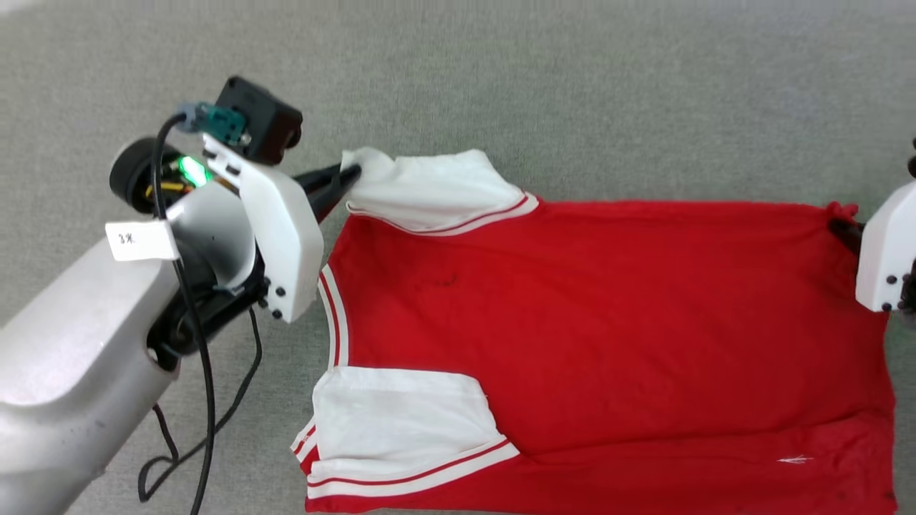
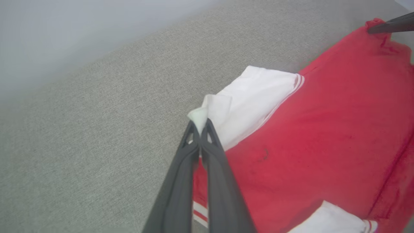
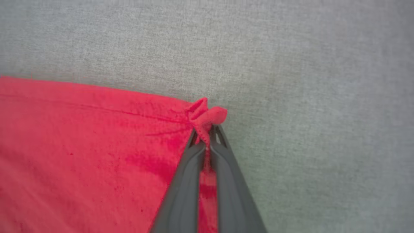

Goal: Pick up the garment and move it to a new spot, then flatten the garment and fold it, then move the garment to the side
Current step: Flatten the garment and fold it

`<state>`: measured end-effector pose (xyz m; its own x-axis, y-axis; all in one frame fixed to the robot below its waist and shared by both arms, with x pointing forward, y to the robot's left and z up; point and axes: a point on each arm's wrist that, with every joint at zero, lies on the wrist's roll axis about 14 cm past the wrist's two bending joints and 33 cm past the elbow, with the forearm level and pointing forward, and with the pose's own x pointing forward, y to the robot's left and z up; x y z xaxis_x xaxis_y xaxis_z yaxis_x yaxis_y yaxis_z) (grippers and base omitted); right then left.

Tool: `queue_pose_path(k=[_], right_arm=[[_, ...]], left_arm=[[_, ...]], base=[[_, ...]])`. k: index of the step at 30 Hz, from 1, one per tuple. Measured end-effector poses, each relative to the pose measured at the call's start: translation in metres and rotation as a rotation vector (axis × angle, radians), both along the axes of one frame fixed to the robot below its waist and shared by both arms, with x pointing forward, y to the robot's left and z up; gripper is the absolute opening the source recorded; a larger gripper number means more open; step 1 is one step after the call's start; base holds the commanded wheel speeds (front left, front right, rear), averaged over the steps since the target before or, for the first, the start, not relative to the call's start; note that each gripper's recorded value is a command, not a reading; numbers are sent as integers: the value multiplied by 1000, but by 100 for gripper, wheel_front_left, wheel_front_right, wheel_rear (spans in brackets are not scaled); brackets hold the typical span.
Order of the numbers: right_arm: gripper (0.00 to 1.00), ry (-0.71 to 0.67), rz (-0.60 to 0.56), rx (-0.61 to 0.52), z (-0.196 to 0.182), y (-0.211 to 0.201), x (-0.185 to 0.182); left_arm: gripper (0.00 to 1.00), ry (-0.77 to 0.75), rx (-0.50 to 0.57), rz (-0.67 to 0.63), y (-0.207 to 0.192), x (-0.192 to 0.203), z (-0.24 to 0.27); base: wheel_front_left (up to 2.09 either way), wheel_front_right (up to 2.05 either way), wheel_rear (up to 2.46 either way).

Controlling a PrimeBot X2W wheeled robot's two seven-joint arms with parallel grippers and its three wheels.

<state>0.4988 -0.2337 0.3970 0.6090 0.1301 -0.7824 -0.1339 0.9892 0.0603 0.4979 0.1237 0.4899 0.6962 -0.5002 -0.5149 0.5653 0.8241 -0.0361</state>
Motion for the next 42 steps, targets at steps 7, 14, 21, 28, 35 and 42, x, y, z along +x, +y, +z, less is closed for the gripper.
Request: queue_pose_path(k=[7,14,21,28,35,42], right_arm=[[0,-113,-52,51,27,-12,-19],[0,-158,-63,86,35,-15,-49],[0,-191,-44,141,41,-8,-74],[0,-144,2,143,28,-6,-104],[0,-68,88,85,13,-6,-134],[0,-50,183,12,3,-5,-147]], left_arm=[[0,-7,-26,24,3,-29,9],[0,1,-32,46,8,-66,10],[0,62,-35,86,18,-107,-9],[0,150,-44,96,17,-144,-37],[0,219,-15,119,25,-168,-62],[0,271,13,96,21,-184,-83]], base=[[0,0,0],[0,0,0],[0,0,0],[0,0,0],[0,0,0],[0,0,0]])
